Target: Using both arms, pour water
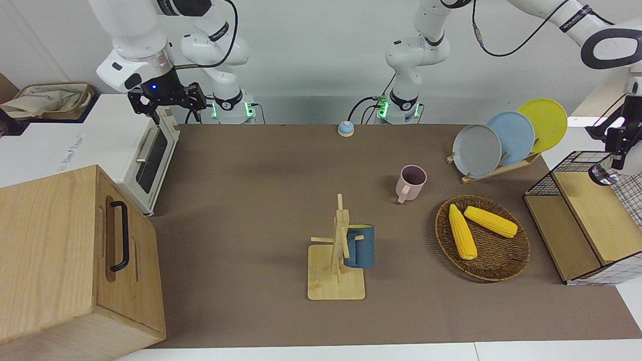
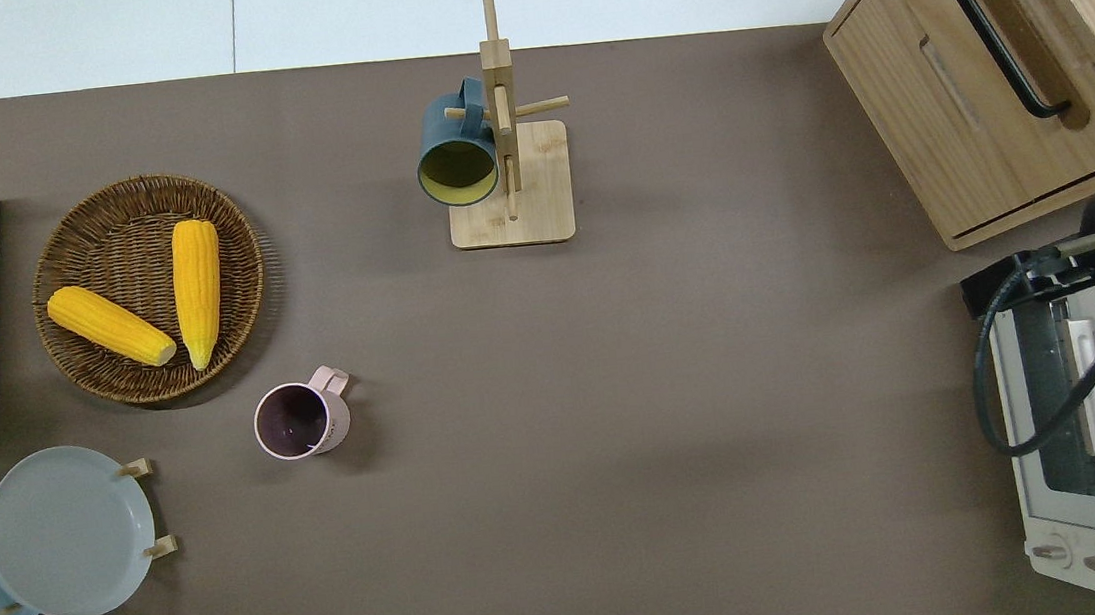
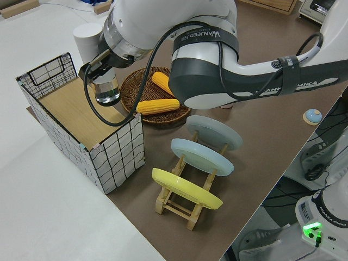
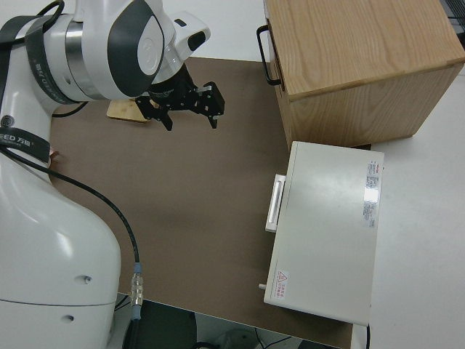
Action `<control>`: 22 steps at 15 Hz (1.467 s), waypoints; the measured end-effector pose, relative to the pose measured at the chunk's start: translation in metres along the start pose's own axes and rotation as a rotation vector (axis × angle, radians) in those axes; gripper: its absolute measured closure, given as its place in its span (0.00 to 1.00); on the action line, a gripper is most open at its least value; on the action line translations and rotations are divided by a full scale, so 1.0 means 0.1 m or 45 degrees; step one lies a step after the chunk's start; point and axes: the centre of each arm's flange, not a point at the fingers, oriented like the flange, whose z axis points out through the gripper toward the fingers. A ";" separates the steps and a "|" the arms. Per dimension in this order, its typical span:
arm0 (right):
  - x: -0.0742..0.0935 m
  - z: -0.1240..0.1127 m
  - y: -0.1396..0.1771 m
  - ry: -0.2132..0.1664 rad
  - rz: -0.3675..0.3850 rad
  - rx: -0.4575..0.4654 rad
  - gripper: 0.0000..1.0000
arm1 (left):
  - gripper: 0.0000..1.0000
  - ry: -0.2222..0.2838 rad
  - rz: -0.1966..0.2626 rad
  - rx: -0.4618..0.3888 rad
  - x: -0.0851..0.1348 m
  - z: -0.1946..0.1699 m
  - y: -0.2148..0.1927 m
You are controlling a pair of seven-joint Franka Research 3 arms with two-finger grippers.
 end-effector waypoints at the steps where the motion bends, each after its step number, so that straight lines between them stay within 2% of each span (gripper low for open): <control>1: 0.00 0.00 0.00 0.000 0.000 0.000 0.01 | 0.36 0.006 -0.003 -0.008 0.01 0.04 -0.03; 5: 0.00 0.00 0.00 0.000 0.000 0.000 0.01 | 0.36 0.030 0.011 -0.021 0.00 0.21 -0.25; 10: 0.00 0.00 0.00 0.000 0.000 0.000 0.01 | 0.36 0.068 0.035 -0.060 -0.12 0.42 -0.51; 17: 0.00 0.00 0.00 0.000 0.000 0.000 0.01 | 0.36 0.075 0.050 -0.094 -0.16 0.62 -0.50; 22: 0.00 0.00 0.00 0.000 0.000 0.000 0.01 | 0.36 0.119 0.122 -0.123 -0.20 0.76 -0.51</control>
